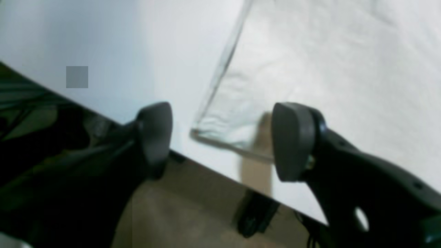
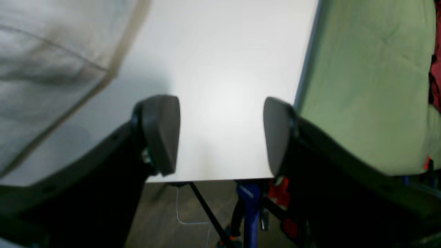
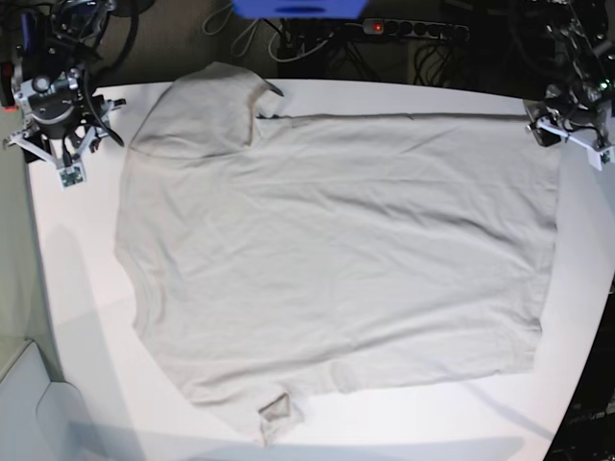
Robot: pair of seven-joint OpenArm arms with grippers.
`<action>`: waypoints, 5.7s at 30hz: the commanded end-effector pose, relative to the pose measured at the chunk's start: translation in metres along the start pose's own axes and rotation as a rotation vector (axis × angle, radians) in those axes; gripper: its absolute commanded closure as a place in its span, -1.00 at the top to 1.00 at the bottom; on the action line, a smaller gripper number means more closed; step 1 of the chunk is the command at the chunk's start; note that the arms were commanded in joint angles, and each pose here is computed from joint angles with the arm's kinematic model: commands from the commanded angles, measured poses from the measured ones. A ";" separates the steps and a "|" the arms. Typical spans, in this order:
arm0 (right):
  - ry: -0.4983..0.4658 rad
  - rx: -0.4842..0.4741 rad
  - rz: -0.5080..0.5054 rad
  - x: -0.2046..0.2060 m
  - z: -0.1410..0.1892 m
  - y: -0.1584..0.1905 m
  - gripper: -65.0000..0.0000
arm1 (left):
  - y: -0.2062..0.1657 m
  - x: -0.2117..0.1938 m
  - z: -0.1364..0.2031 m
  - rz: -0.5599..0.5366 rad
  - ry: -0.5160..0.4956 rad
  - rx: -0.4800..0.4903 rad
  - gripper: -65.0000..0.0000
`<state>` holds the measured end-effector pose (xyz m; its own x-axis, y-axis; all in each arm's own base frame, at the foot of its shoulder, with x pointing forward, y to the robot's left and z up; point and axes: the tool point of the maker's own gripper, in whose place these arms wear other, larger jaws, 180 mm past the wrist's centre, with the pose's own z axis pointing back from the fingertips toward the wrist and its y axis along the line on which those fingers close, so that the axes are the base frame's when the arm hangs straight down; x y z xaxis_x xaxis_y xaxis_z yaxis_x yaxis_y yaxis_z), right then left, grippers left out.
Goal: Layout the t-shirt on the table in an organized manner, then fold the t-shirt properly
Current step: 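Grasp the shirt's collar-side edge corners with both grippers, then lift the grasped edge with both grippers and fold it over the shirt body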
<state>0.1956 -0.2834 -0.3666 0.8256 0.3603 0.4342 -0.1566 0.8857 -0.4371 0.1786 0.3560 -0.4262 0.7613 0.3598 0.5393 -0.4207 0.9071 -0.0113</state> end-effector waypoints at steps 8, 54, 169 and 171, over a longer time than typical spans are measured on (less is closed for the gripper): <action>-0.014 -0.017 0.016 0.001 0.004 -0.006 0.17 | 0.007 0.003 -0.003 0.003 -0.006 0.011 0.34; 0.022 0.202 -0.021 0.005 0.011 0.093 0.18 | -0.003 0.024 -0.008 0.020 -0.041 -0.009 -1.00; -0.312 0.242 0.069 0.180 -0.021 0.077 -1.00 | -0.035 0.137 0.005 0.067 -0.227 -0.080 -1.00; -0.312 0.246 0.068 0.183 -0.023 0.077 -1.00 | -0.034 0.134 0.000 0.077 -0.215 -0.082 -1.00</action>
<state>0.3386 -0.1556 -0.3522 0.6442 0.4527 0.6165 -0.3681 0.8900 -0.2690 0.2873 0.3632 -0.3691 0.6326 0.4025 0.6617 -0.4250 0.8946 -0.1379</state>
